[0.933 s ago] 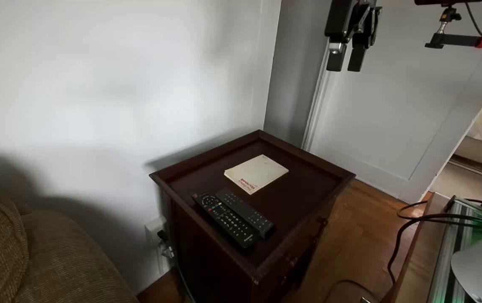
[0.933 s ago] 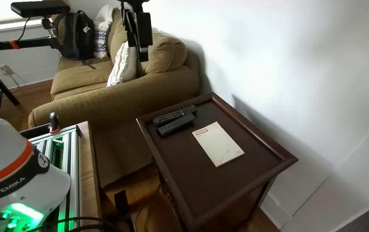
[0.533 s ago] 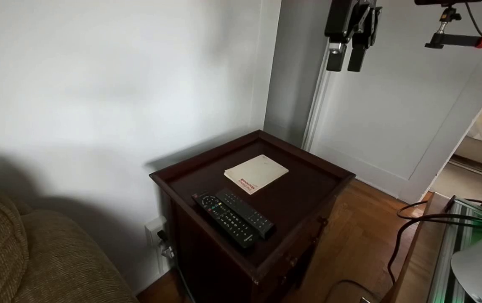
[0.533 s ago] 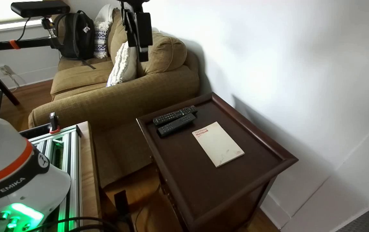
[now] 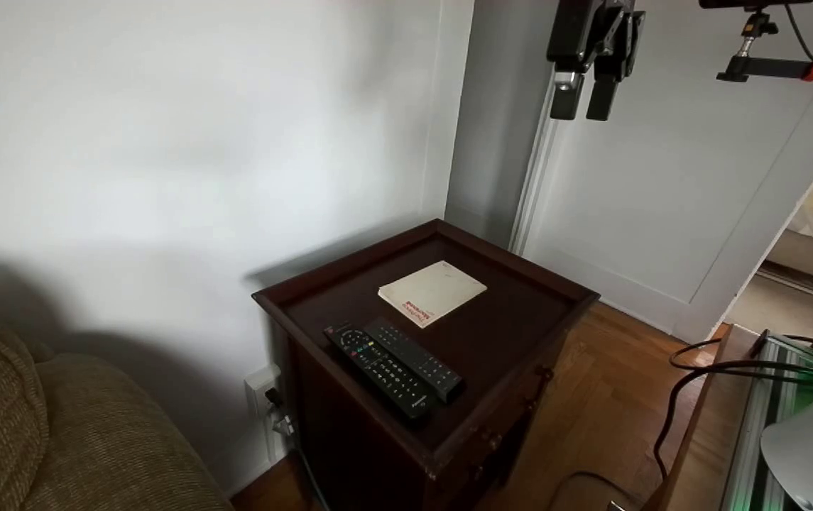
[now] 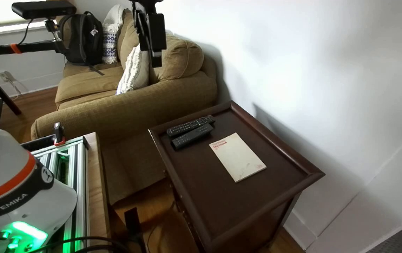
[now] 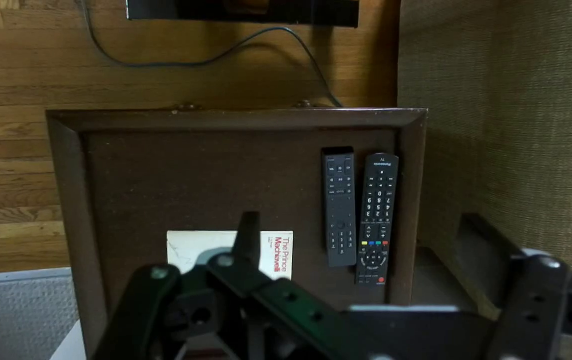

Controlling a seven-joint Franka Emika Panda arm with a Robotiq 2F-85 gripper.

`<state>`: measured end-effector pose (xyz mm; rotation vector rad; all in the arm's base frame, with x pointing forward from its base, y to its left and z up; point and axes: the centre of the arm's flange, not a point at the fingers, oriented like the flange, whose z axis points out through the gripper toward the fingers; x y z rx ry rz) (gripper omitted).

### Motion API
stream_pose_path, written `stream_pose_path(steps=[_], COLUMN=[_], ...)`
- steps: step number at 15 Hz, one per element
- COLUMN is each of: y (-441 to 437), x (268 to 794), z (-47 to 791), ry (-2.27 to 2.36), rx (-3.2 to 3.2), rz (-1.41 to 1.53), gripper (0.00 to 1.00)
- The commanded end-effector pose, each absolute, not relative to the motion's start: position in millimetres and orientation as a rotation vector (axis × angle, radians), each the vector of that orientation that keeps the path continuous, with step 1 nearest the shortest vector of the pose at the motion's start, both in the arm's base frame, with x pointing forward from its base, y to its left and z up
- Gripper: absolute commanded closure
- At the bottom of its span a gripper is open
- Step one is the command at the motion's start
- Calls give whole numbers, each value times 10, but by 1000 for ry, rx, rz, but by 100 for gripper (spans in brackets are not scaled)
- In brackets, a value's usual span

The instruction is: Rotate the book on the worktop clockwise once

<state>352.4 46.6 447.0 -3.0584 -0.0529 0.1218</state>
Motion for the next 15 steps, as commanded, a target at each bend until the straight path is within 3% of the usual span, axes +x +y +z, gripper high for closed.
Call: stream_pose_path(steps=[1,8,15], y=[282,61,-251], x=[3895,4654,5004], z=[4419,3932,3083], ry=[4,-301,-303], rx=[-3071,-3194,-3140], rz=[61,-168,-225], gripper=[0,0,0])
